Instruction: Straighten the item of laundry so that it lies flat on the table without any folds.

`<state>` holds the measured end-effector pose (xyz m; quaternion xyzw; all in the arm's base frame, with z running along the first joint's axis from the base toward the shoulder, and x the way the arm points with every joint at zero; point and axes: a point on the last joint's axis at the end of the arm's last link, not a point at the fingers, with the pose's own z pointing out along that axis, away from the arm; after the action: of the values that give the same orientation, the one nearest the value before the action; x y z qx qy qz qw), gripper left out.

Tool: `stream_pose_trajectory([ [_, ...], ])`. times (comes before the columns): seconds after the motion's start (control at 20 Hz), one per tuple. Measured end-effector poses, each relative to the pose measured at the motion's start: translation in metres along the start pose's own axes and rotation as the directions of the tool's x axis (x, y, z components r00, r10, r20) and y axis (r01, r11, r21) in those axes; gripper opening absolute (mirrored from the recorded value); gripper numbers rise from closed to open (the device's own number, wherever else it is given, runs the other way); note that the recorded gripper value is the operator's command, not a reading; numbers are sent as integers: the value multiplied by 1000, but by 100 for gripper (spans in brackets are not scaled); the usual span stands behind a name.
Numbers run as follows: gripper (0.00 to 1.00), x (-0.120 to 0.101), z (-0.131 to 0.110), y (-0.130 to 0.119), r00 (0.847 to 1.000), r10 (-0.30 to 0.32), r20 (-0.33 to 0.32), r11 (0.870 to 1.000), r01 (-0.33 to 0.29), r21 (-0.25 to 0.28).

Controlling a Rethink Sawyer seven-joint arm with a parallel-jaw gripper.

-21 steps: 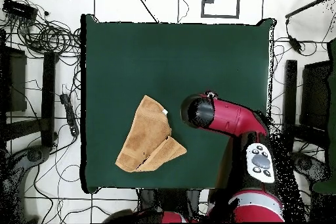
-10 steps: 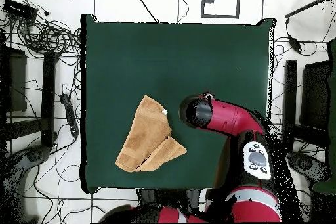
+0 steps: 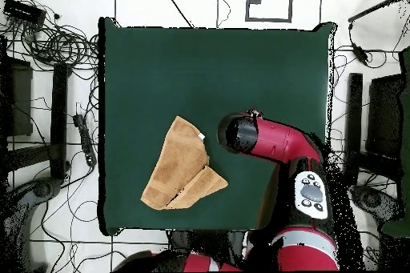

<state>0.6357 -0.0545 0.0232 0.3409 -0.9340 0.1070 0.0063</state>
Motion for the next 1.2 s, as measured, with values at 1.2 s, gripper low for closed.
stream_pose_trajectory([
  [1.2, 100, -64, 14, -4, 998, -47, 52, 997, 44, 57],
])
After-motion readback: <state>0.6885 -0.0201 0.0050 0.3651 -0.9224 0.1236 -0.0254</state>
